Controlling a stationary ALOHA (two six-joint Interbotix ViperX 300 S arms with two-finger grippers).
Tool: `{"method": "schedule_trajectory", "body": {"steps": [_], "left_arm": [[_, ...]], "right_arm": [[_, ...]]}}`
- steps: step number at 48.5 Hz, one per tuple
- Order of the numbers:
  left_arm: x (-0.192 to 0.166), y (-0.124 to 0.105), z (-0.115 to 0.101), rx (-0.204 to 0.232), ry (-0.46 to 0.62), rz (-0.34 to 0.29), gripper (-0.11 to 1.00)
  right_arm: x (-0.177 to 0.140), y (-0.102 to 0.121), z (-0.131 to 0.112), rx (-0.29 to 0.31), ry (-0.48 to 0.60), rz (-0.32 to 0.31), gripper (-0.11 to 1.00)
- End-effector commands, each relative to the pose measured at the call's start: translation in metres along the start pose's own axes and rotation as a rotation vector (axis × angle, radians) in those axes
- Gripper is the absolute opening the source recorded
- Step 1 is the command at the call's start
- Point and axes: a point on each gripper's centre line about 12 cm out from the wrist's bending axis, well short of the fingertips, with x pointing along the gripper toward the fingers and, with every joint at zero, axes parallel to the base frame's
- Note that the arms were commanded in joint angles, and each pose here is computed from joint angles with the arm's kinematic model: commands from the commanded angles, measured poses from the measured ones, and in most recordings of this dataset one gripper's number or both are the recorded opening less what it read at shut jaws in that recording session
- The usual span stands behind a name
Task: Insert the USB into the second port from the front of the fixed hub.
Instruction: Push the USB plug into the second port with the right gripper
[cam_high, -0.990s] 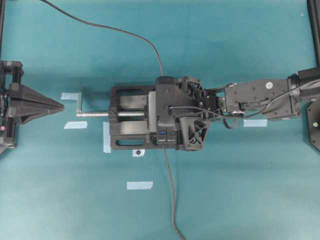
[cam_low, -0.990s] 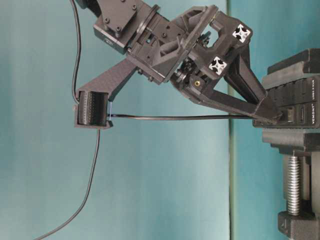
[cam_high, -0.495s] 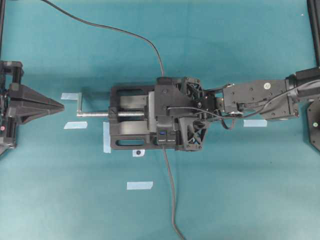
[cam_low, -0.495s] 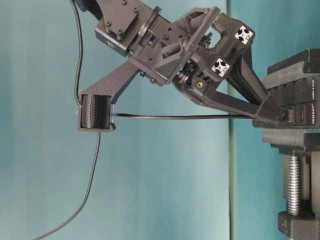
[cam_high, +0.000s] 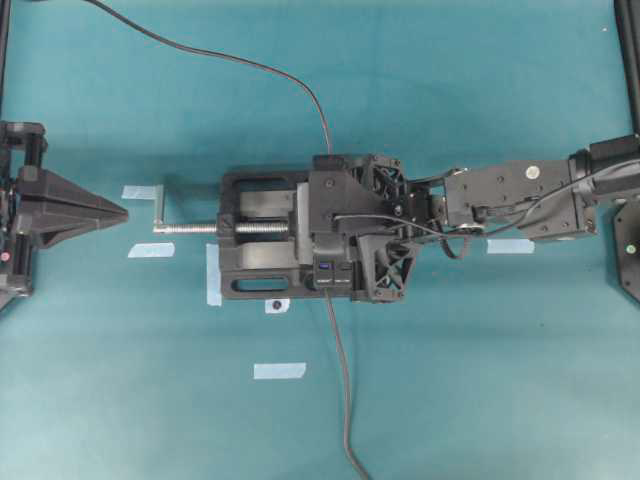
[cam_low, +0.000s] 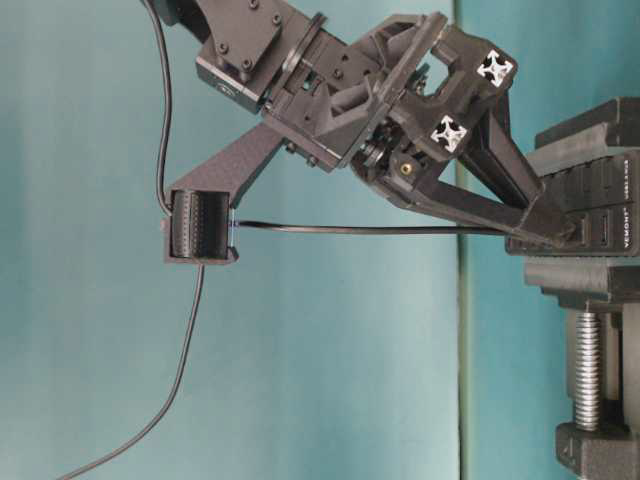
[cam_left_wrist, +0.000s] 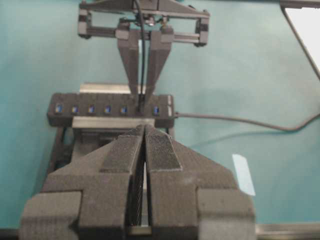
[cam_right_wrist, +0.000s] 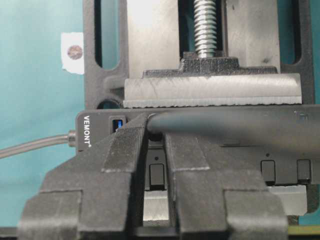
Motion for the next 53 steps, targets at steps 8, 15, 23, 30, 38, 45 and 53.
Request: {"method": "schedule_trajectory", "body": {"steps": [8, 15, 23, 30, 38, 45, 53], "left_arm": [[0.001, 0.000, 0.006, -0.002, -0.015, 0.001, 0.00], [0.001, 0.000, 0.006, 0.000, -0.015, 0.001, 0.00], [0.001, 0.000, 0.006, 0.000, -0.015, 0.001, 0.00], [0.001, 0.000, 0.006, -0.002, -0.015, 0.001, 0.00], [0.001, 0.000, 0.006, -0.002, -0.017, 0.001, 0.00], [0.001, 0.000, 0.006, 0.000, -0.017, 0.001, 0.00], [0.001, 0.000, 0.006, 0.000, -0.017, 0.001, 0.00]], "right_arm": [[0.004, 0.007, -0.005, -0.019, 0.027, 0.010, 0.08], [0.005, 0.008, -0.008, -0.016, 0.034, 0.011, 0.08], [0.005, 0.008, -0.008, -0.015, 0.034, 0.011, 0.08], [0.003, 0.008, -0.005, -0.014, 0.024, 0.011, 0.08], [0.000, 0.007, -0.003, -0.016, 0.023, 0.010, 0.08], [-0.003, 0.007, 0.001, -0.015, 0.035, 0.008, 0.08], [-0.006, 0.005, 0.006, -0.020, 0.020, 0.006, 0.08]]}}
